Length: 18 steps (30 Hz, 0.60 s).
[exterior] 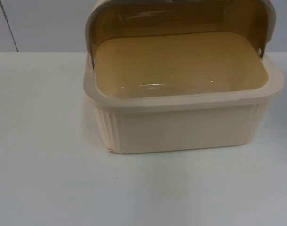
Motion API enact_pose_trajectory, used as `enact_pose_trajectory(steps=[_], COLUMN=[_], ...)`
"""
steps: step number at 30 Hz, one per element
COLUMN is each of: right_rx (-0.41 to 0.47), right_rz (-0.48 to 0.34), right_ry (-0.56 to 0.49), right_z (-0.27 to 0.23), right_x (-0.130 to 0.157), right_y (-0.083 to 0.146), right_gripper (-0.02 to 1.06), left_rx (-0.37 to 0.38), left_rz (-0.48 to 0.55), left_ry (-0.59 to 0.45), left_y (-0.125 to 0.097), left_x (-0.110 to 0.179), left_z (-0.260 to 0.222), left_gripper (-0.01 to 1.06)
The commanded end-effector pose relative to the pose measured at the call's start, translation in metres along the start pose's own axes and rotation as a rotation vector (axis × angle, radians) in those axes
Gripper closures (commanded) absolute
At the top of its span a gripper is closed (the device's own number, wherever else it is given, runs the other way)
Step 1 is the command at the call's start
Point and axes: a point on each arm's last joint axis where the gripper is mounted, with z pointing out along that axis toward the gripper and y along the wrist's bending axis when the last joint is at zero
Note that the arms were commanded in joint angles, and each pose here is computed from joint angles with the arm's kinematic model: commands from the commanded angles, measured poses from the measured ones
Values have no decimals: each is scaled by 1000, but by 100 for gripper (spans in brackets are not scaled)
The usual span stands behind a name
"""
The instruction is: Open the box lid with the left hand, place the block into the box with the right hand, then close the box lid with the left hand.
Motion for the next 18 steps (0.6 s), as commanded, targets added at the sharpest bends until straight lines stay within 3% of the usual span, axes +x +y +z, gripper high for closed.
enact_pose_trajectory(steps=[1,3,5,13,18], right_rx=[-3,-3,-3,-28,-27], right_rz=[9,9,9,-13,-14], right_ry=[-27,-29,-32,-34,-25], right_z=[-2,-2,-2,-5,-6], right_x=[-3,-3,-4,-3,-2], right_y=[0,0,0,6,5], right_gripper=[0,0,0,0,0], left_rx=[27,102,128,94,98], left_rz=[26,128,108,169,118], left_ry=[79,113,67,69,42], left_y=[-1,-7,-10,-6,-7], left_x=[-3,-8,-16,-16,-18], left_z=[-2,-3,-7,-8,-8], left_gripper=[105,105,105,105,104])
